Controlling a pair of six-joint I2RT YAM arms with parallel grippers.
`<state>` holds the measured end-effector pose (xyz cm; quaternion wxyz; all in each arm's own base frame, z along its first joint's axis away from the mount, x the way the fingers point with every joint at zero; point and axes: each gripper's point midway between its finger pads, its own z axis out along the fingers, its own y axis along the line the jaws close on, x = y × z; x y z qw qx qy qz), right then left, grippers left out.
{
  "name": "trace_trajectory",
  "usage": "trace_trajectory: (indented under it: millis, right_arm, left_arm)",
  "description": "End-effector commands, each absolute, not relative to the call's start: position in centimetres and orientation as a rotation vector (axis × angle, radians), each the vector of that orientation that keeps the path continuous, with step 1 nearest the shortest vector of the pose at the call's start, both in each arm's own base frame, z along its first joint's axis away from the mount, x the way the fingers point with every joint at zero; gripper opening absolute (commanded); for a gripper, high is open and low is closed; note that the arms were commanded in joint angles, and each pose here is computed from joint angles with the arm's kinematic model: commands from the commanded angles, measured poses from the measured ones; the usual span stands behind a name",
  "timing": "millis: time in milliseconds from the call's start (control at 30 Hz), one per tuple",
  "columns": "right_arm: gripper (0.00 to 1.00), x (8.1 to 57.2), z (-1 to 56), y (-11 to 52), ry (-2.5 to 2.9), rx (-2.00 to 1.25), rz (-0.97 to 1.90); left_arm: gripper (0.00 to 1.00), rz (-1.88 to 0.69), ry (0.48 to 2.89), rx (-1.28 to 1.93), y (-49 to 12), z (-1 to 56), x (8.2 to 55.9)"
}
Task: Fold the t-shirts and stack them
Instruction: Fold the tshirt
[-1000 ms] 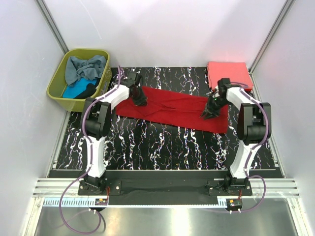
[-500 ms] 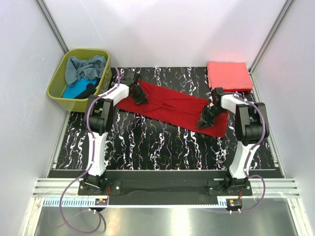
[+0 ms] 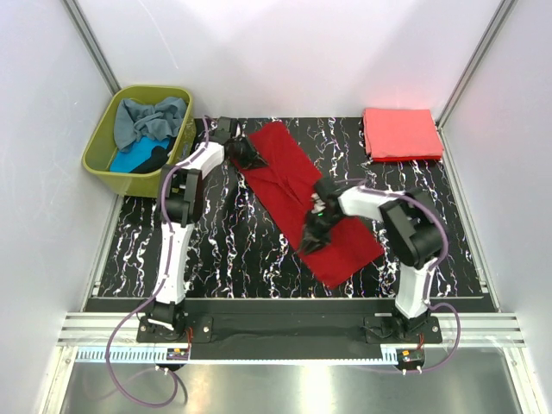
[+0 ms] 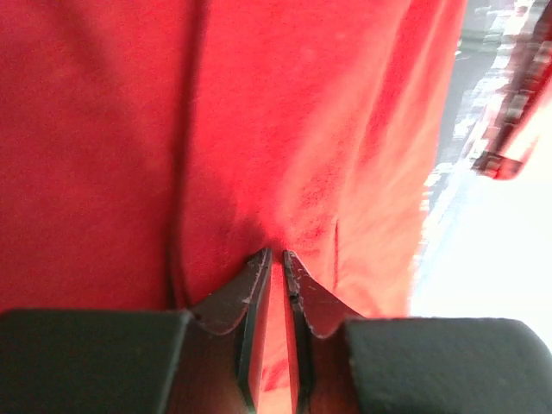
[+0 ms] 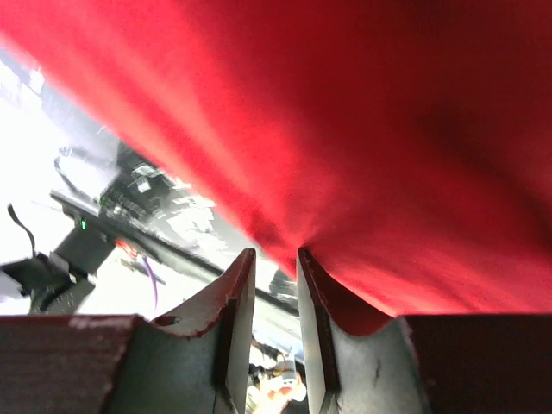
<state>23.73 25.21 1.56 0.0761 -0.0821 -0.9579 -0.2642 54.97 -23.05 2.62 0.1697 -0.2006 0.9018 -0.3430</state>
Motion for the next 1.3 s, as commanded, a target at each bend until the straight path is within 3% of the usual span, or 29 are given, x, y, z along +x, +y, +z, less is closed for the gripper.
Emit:
trace_trajectory:
  millis: [0,167,267,400,567,767,1033,1267]
  right_arm:
    - [0.33,23.1,2.2,31.1,-2.820,-0.219,-0.922]
    - [0.33,23.7,3.9,39.0,-2.722,-0.117,-1.087]
    - [0.34,25.1,6.7,40.1,-2.753,-0.103,-1.176]
    - [0.36,24.9,9.7,39.1,-2.770,-0.076,-1.241]
    - [0.38,23.3,10.7,35.2,-2.814,-0.042,-1.193]
    - [0.39,25.3,8.7,29.9,-2.876,-0.157,-1.120]
    - [0.34,24.8,4.3,28.8,-2.878,-0.111,-1.004]
    - [0.33,24.3,2.1,33.3,-2.775,-0.228,-1.145]
  left_arm:
    - [0.19,-1.134,2.572,-0.522,-24.6,0.1,55.9]
    - [0.20,-1.212,2.506,-0.431,-25.2,1.7,57.5]
    - [0.22,-1.130,2.463,-0.375,-24.3,4.9,57.6]
    - [0.31,-1.017,2.393,-0.333,-23.1,11.2,55.7]
    - [0.33,-0.939,2.364,-0.274,-24.4,14.1,53.0]
    - [0.27,-0.950,2.466,-0.338,-26.1,10.2,50.9]
    - [0.27,-0.997,2.563,-0.438,-28.1,3.6,51.7]
    - [0.27,-1.093,2.595,-0.441,-31.7,0.1,53.2]
